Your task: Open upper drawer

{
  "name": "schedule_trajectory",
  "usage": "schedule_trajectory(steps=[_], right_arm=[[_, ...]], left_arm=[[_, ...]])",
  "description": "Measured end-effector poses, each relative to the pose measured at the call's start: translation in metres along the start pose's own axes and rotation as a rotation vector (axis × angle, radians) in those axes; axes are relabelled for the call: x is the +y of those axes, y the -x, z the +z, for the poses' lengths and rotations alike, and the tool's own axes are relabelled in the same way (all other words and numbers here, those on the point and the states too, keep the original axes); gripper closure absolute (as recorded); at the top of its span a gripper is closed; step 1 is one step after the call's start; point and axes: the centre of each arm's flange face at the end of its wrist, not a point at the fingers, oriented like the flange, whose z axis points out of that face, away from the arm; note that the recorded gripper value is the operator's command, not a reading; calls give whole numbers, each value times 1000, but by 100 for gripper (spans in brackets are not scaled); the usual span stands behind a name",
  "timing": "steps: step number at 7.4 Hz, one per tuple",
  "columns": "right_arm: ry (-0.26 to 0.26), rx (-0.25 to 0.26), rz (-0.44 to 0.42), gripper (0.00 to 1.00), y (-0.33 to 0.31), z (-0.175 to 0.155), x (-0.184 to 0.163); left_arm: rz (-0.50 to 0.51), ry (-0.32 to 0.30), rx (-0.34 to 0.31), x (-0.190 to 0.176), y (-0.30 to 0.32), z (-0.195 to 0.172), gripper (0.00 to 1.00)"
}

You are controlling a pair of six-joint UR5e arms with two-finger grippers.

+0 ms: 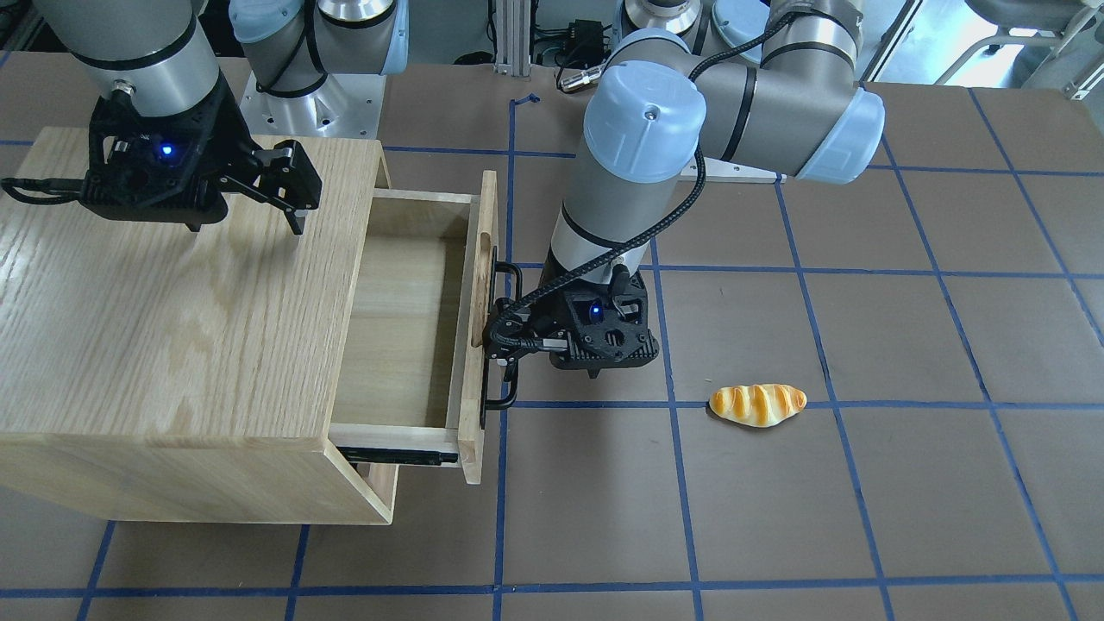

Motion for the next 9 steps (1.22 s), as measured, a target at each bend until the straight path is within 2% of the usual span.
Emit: schedule_trajectory(steps=[9], right_arm=[[0, 0, 0, 0, 0, 0, 0]], left_arm=[[15, 23, -20, -5, 17, -12, 0]])
